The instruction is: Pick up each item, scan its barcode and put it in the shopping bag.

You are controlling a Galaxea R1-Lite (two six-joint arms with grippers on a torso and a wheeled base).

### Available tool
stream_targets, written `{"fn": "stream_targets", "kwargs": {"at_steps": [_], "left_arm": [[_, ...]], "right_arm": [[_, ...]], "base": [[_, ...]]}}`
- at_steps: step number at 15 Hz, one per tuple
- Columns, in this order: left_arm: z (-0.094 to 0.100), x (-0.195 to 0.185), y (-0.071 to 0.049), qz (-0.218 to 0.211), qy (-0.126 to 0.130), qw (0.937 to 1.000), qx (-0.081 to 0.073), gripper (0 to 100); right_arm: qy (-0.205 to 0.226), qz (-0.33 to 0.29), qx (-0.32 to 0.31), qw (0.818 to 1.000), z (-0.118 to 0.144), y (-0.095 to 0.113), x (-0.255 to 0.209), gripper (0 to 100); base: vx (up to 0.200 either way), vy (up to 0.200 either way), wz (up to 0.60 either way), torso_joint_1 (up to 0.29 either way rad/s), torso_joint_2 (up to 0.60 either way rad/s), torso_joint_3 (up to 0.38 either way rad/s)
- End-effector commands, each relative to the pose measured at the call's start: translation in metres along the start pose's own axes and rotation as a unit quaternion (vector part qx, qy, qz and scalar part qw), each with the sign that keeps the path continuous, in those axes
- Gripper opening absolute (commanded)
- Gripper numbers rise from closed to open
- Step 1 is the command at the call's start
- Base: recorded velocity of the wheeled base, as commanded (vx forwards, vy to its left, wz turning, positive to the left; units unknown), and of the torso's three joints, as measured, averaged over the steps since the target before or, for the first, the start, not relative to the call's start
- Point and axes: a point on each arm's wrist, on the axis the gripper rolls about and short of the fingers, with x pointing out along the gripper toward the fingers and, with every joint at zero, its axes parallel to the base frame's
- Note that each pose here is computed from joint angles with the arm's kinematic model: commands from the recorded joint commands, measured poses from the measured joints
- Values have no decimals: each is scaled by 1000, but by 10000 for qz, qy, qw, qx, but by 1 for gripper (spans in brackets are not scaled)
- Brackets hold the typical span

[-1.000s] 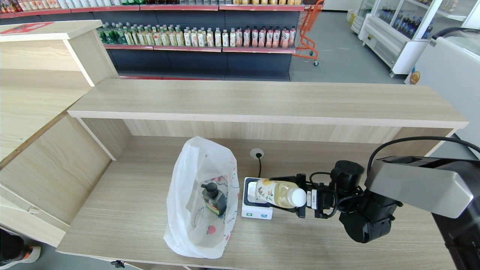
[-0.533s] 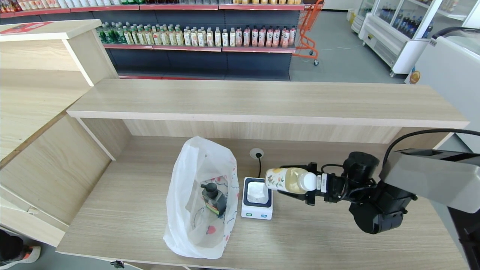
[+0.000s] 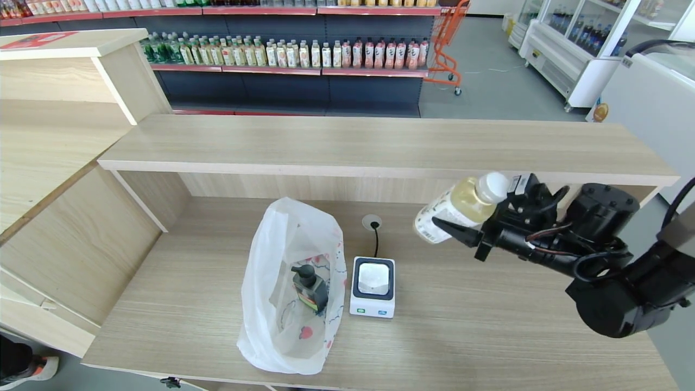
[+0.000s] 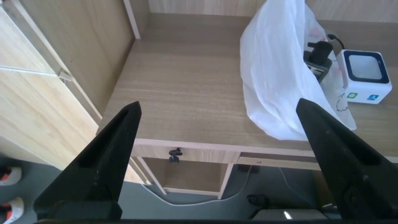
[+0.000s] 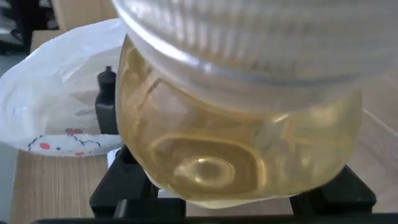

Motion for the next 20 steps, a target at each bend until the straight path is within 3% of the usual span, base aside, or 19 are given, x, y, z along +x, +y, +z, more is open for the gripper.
{"fn": "stream_targets", "kwargs": {"at_steps": [1,3,6,16,20], "left_arm": [[0,0,0,1,8,10000,2,100],[0,0,0,1,8,10000,2,100],[0,0,0,1,8,10000,2,100],[0,0,0,-7,8,10000,10,100],[0,0,0,1,8,10000,-6,100]], "right_arm": [[-102,-787,1050,9913,30,18,6,0],[255,-1063,1882,9760,31,34,13,0],[479,-803,2624,9604,39,50,19,0],[563,-654,2700,9590,34,59,26,0],[682,-632,2754,9568,26,61,29,0]], "base": [[0,0,0,0,0,0],[0,0,0,0,0,0],[0,0,0,0,0,0],[0,0,0,0,0,0],[0,200,0,0,-1,5]]}}
